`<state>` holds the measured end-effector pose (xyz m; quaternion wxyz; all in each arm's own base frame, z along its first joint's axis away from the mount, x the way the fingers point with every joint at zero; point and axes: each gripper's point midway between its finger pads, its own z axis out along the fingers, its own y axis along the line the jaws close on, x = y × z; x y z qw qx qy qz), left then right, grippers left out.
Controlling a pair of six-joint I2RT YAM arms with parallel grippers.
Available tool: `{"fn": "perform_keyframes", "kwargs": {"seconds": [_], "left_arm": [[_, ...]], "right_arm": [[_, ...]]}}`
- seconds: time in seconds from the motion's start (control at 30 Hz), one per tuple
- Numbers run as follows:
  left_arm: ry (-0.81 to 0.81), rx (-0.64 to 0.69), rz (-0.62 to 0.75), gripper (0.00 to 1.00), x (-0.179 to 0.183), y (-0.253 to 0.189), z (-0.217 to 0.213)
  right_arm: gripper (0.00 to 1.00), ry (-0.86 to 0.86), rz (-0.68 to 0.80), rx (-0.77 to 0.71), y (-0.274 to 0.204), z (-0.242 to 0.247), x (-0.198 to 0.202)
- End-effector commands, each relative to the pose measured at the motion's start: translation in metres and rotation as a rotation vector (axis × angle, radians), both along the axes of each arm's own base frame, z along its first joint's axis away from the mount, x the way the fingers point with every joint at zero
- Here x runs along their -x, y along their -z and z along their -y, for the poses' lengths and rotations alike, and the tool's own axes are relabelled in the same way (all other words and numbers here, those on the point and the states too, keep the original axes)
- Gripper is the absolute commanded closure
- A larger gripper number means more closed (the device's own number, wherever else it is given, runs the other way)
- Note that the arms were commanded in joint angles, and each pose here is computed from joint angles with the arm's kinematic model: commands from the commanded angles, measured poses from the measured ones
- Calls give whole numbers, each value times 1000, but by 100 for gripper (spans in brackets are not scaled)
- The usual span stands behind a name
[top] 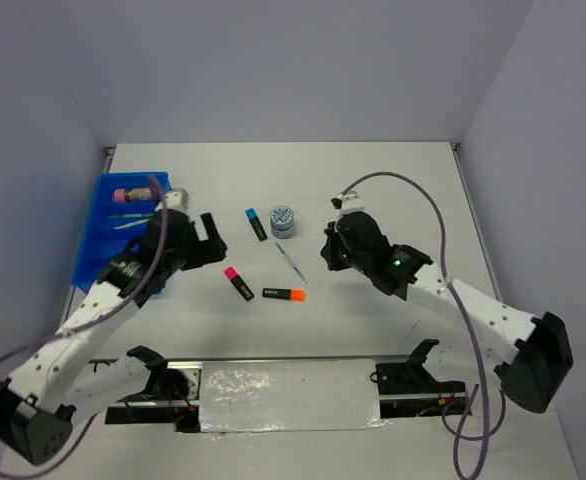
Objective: Sort the stationery into containers
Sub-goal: Pick up the pen cap from the center of the board, then pick up the pen from the center of the board.
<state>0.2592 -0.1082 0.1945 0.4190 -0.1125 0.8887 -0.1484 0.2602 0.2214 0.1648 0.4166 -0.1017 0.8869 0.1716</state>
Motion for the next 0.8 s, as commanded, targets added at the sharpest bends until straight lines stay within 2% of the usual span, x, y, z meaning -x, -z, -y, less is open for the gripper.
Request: {"fn": "perform_keyframes", "kwargs": {"seconds": [0.0,0.1,0.17,0.2,0.23,0.3,0.33,0.37,0.4,0.43,0.47,0.53,0.57,0.77], "left_arm": [[-133,25,79,1,-26,-26,33],[-175,-20,19,1,-40,-4,70],[-235,21,14,1,-49,-3,86],[-273,-20,-6,1,-57,14,91],[-305,29,-3,2,-63,8,106],[-333,-52,-78,3,-65,40,119],[-355,-13,-75,4,-73,31,132],[-370,-90,-131,5,-71,57,134],[-373,-104,-141,7,-70,62,143],[-411,-64,-131,9,-75,54,153],[-433,-139,-177,10,-69,75,151],[-465,-118,-169,11,-73,74,166],[-472,-150,-185,11,-72,88,169],[-483,-153,-223,14,-71,118,178]], "right_arm": [[100,108,30,-8,-12,29,10],[100,152,81,-49,-31,49,20],[100,169,79,-37,-29,57,24],[100,186,92,-35,-32,63,24],[100,205,89,-20,-29,70,24],[100,226,96,-15,-33,77,23],[100,239,91,-5,-32,83,24],[100,242,102,-16,-37,86,25],[100,239,107,-21,-39,87,26],[100,238,113,-24,-41,90,27],[100,232,120,-35,-44,90,28],[100,204,143,-62,-51,88,31],[100,195,146,-69,-52,88,32],[100,145,147,-84,-51,84,39]]}}
